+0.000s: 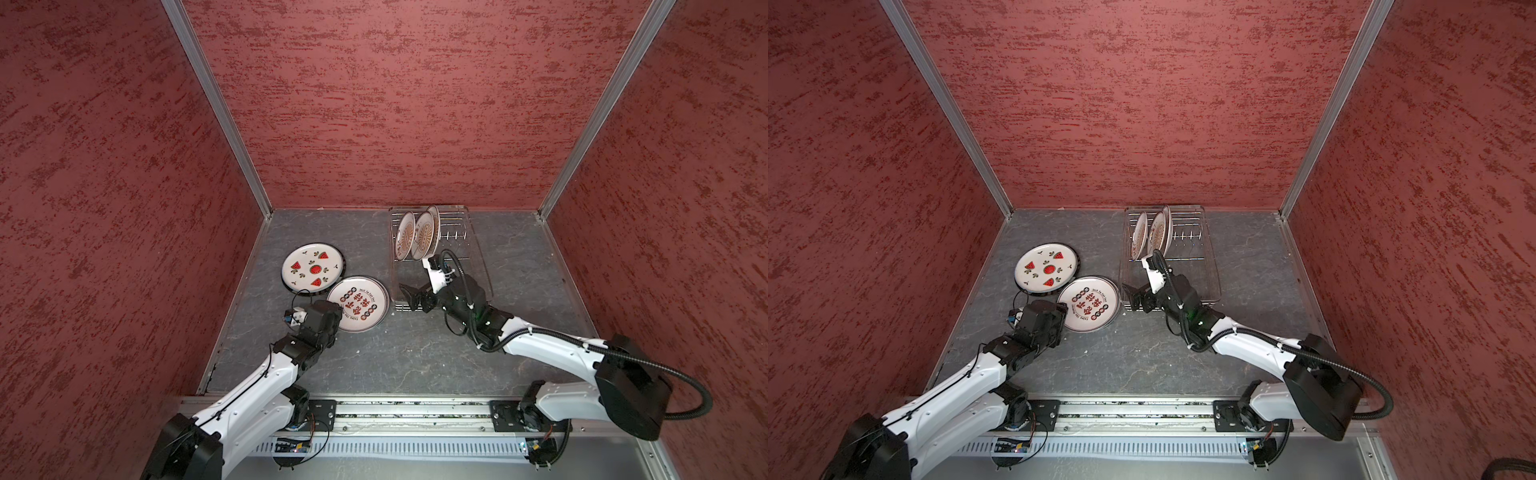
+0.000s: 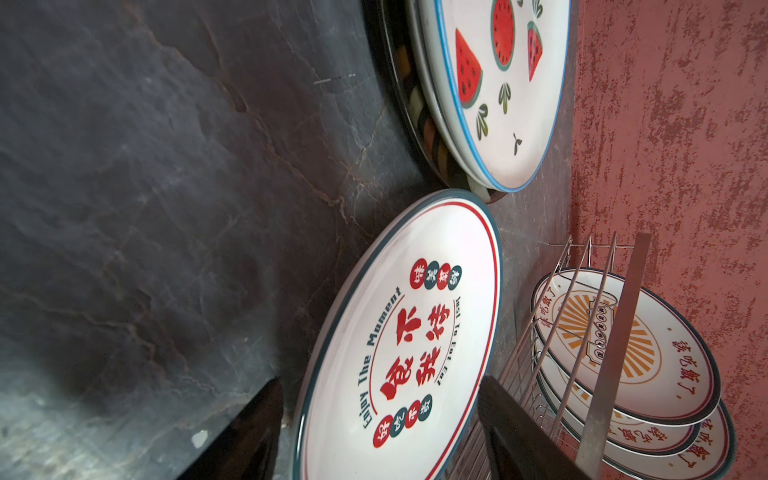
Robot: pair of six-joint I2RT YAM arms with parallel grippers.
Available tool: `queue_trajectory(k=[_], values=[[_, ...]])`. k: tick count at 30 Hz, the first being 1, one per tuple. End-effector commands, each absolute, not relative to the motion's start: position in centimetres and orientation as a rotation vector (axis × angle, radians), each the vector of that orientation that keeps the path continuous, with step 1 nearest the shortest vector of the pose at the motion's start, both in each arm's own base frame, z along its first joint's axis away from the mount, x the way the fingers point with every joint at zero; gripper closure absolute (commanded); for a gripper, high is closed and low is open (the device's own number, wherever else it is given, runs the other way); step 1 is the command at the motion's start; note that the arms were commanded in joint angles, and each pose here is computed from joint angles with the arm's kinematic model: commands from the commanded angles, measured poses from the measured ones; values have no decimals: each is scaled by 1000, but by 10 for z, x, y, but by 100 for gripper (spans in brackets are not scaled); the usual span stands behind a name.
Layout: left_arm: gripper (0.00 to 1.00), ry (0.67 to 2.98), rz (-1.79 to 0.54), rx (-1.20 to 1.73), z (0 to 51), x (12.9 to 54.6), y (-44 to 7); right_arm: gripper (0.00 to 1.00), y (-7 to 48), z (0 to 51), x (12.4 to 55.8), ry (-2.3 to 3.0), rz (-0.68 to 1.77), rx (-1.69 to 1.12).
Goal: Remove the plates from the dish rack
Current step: 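Reach the right gripper into the rack toward the nearest sunburst plate while the left rises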
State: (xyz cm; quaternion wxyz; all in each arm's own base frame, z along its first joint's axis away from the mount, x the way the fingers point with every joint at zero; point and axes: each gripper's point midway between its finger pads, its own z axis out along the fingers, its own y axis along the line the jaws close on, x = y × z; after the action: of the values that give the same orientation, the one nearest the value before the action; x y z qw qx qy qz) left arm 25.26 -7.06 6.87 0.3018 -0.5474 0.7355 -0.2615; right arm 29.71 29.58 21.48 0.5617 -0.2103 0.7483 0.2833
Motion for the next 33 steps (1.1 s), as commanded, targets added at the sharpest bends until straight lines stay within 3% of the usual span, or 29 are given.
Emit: queue_trajectory(k=[1,7,12,16,19,27,33], values=[[26,1924,-672,-1431,78,257,-67,1,280,248,298,1648,658,-386],[15,1891,-617,-1404,85,253,-56,1,250,260,298,1602,620,-240],[12,1848,-618,-1403,88,249,-48,1,234,264,299,1584,595,-174],[1,1808,-618,-1295,109,255,-45,1,225,260,307,1619,569,-124],[0,1765,-650,-1108,135,266,-52,1,216,253,322,1694,543,-81],[1,1526,-1088,-456,224,273,-126,1,180,260,354,1762,571,-2],[1,1451,-1149,-163,267,273,-163,1,161,259,382,1828,473,66]])
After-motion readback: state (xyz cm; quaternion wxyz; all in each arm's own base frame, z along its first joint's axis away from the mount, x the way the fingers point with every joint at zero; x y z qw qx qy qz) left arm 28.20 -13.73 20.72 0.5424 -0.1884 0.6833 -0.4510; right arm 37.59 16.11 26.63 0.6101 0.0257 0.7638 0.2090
